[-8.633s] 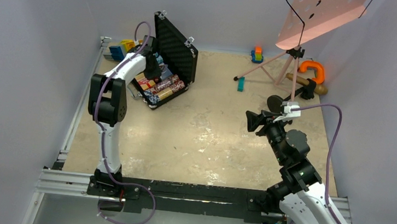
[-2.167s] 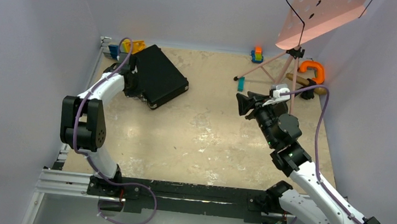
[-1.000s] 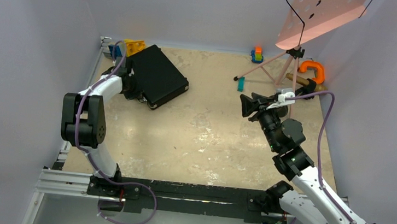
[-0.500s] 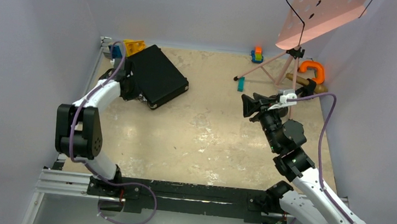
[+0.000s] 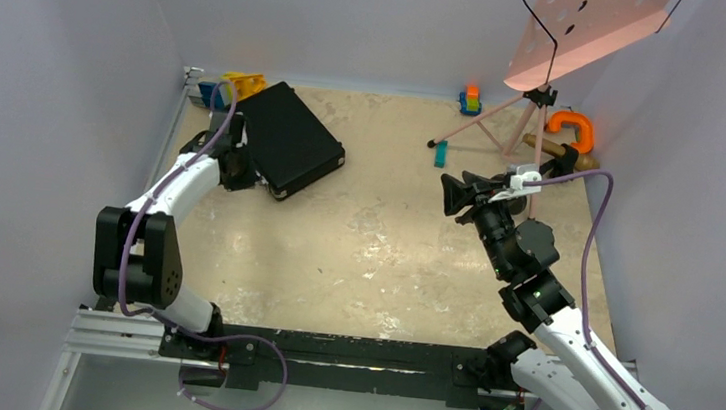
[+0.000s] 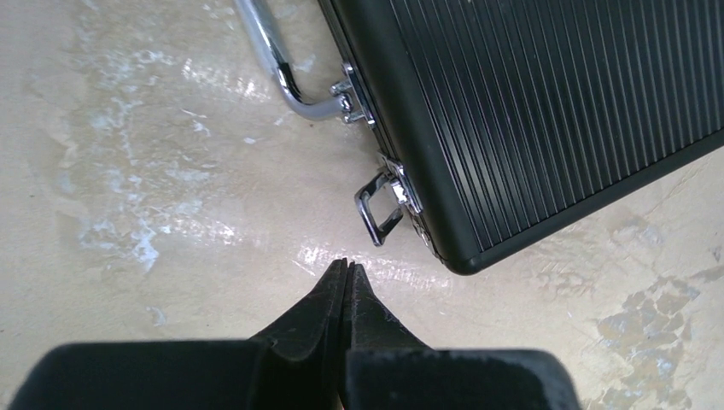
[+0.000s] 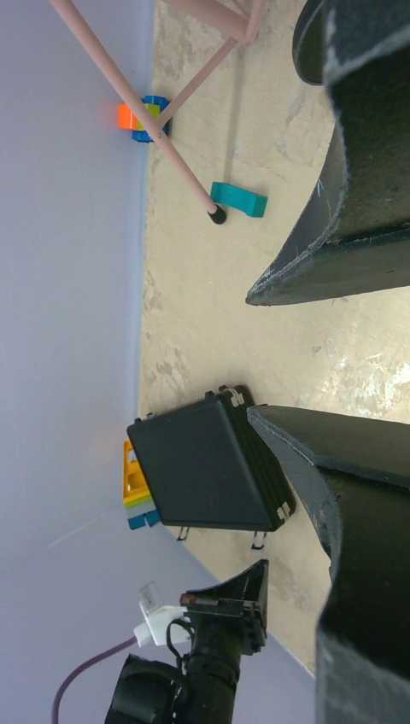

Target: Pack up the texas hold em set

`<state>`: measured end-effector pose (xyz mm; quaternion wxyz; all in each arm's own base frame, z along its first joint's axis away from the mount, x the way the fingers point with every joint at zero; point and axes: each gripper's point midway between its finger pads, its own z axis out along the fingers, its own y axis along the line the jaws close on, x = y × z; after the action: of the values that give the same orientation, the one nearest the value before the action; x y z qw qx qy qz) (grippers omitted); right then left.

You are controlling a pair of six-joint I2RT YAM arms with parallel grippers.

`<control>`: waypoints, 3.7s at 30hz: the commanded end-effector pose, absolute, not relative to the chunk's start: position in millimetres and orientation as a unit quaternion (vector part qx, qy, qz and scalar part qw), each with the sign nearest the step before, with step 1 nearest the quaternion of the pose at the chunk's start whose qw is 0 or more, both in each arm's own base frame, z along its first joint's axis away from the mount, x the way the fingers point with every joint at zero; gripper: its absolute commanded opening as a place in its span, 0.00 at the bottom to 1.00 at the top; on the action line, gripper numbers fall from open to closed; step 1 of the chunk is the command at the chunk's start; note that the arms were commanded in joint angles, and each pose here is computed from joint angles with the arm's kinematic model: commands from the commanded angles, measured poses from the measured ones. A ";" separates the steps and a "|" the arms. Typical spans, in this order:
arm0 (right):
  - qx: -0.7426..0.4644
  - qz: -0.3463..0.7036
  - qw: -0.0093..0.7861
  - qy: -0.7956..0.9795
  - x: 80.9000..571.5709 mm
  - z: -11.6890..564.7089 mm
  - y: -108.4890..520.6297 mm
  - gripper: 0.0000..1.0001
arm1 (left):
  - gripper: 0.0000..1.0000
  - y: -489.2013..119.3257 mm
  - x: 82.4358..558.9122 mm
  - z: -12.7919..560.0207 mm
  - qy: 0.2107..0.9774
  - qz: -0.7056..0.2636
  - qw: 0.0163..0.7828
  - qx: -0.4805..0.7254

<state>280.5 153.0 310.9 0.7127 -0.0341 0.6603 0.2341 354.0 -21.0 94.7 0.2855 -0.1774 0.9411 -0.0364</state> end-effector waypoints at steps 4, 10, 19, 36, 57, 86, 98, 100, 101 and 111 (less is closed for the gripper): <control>-0.033 0.235 0.726 0.646 280.4 320.9 151.2 0.51 | 0.00 -34.4 376.7 108.4 0.938 -0.062 0.311 -0.140; -0.033 0.234 0.724 0.648 281.6 319.5 151.8 0.51 | 0.00 -47.0 389.0 119.4 0.927 -0.100 0.338 -0.128; -0.034 0.234 0.723 0.649 282.3 318.5 152.5 0.51 | 0.00 -30.7 385.9 96.3 0.940 -0.050 0.291 -0.169; -0.030 0.232 0.726 0.646 280.1 319.7 149.5 0.51 | 0.00 -30.0 354.8 56.4 0.950 -0.036 0.200 -0.236; -0.028 0.228 0.725 0.649 281.7 317.1 148.6 0.51 | 0.00 -37.5 348.6 36.3 0.942 -0.090 0.163 -0.278; -0.030 0.225 0.722 0.654 284.6 312.4 150.4 0.51 | 0.00 -31.7 348.1 31.4 0.905 -0.178 0.154 -0.355; -0.029 0.224 0.720 0.656 286.0 310.8 150.7 0.51 | 0.00 -36.3 353.7 36.2 0.888 -0.236 0.155 -0.364; -0.030 0.224 0.720 0.656 286.0 310.6 151.3 0.51 | 0.00 -38.2 353.7 37.3 0.886 -0.244 0.155 -0.363; -0.031 0.225 0.720 0.656 285.7 311.1 151.5 0.51 | 0.00 -38.4 354.1 37.9 0.885 -0.246 0.155 -0.364; -0.030 0.223 0.720 0.657 286.1 309.8 150.9 0.51 | 0.00 -37.6 365.4 63.6 0.881 -0.265 0.202 -0.336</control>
<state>284.1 155.1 300.9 0.7048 -0.0365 0.6705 0.2287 354.7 -39.0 39.0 0.1595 -0.3571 0.8862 -0.2482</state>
